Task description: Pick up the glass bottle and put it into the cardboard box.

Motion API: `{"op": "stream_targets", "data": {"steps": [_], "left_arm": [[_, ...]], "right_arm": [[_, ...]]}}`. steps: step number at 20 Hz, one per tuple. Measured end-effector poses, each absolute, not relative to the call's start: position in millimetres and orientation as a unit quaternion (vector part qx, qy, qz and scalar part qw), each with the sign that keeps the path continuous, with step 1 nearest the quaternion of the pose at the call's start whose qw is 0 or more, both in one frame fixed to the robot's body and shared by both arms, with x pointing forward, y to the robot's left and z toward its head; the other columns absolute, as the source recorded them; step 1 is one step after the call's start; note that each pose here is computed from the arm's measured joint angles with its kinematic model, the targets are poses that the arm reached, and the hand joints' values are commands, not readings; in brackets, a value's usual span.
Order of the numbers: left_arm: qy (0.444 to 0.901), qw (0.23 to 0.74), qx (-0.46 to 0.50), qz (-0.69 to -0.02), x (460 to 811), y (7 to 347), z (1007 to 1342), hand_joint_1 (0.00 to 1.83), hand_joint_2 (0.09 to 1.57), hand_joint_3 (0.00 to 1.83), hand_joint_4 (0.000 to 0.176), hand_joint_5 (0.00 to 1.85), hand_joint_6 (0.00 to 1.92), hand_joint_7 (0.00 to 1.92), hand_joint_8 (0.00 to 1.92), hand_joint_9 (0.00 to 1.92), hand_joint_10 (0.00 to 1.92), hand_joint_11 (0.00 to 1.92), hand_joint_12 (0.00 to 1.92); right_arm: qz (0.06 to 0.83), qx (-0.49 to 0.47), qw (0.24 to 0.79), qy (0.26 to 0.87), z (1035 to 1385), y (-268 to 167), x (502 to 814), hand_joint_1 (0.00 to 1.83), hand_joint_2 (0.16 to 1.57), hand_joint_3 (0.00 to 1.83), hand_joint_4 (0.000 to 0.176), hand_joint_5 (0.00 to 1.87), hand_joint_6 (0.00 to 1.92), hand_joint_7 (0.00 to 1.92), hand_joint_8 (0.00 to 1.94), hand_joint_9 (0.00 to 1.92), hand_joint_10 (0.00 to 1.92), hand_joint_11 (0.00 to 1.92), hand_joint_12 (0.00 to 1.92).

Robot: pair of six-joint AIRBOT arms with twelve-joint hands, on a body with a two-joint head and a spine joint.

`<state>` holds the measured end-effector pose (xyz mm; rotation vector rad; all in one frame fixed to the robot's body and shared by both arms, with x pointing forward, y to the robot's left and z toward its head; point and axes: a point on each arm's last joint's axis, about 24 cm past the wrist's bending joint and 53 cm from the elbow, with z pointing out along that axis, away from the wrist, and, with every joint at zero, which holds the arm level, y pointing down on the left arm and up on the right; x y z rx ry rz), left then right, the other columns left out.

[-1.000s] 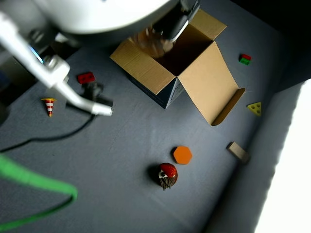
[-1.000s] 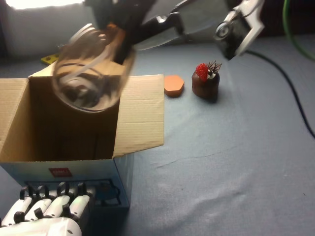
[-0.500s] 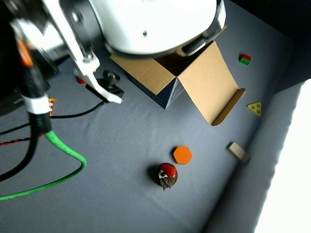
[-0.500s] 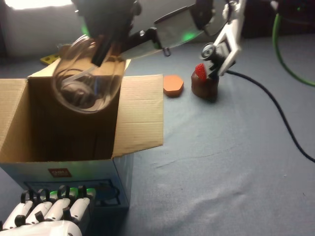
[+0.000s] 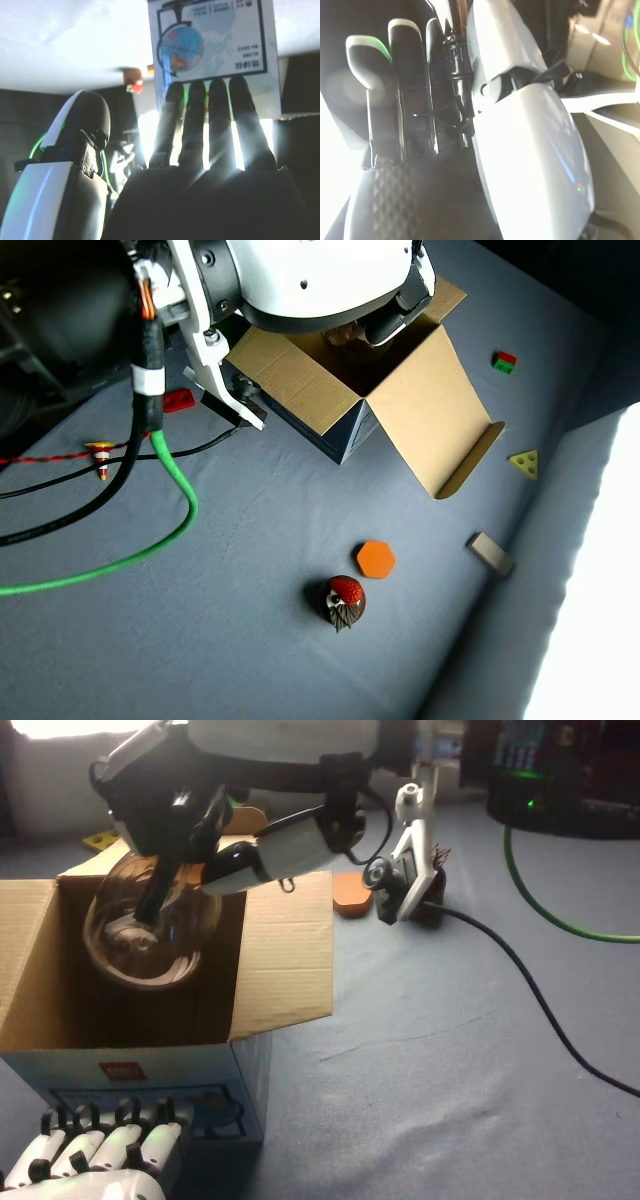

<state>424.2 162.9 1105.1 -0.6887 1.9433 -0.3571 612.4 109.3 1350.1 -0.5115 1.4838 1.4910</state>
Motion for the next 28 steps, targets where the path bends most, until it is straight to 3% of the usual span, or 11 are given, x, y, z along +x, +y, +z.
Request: {"op": "stream_targets", "data": {"steps": [13, 20, 28], "left_arm": [[0.804, 0.499, -0.289, -0.149, 423.1, 164.0, 1103.2, 0.23, 1.33, 0.0, 0.0, 0.13, 0.0, 0.13, 0.0, 0.11, 0.0, 0.0, 0.38], [0.803, 0.497, -0.292, -0.149, 422.4, 164.9, 1102.2, 0.24, 1.32, 0.0, 0.0, 0.14, 0.0, 0.14, 0.0, 0.13, 0.0, 0.0, 0.45], [0.803, 0.496, -0.295, -0.149, 421.7, 165.3, 1101.3, 0.24, 1.33, 0.0, 0.0, 0.14, 0.0, 0.14, 0.0, 0.12, 0.0, 0.0, 0.44]], "right_arm": [[0.573, -0.208, 0.45, 0.653, 1307.4, 159.5, 605.9, 1.36, 1.17, 0.0, 0.0, 0.72, 1.25, 0.92, 1.14, 0.87, 1.39, 0.81, 1.71], [0.532, -0.203, 0.464, 0.679, 1288.2, 158.6, 619.1, 1.36, 1.18, 0.0, 0.0, 0.71, 1.25, 0.91, 1.21, 0.85, 1.38, 0.8, 1.69], [0.53, -0.211, 0.464, 0.678, 1285.7, 162.8, 613.9, 1.36, 1.18, 0.0, 0.0, 0.72, 1.24, 0.91, 1.19, 0.84, 1.4, 0.8, 1.72]]}}
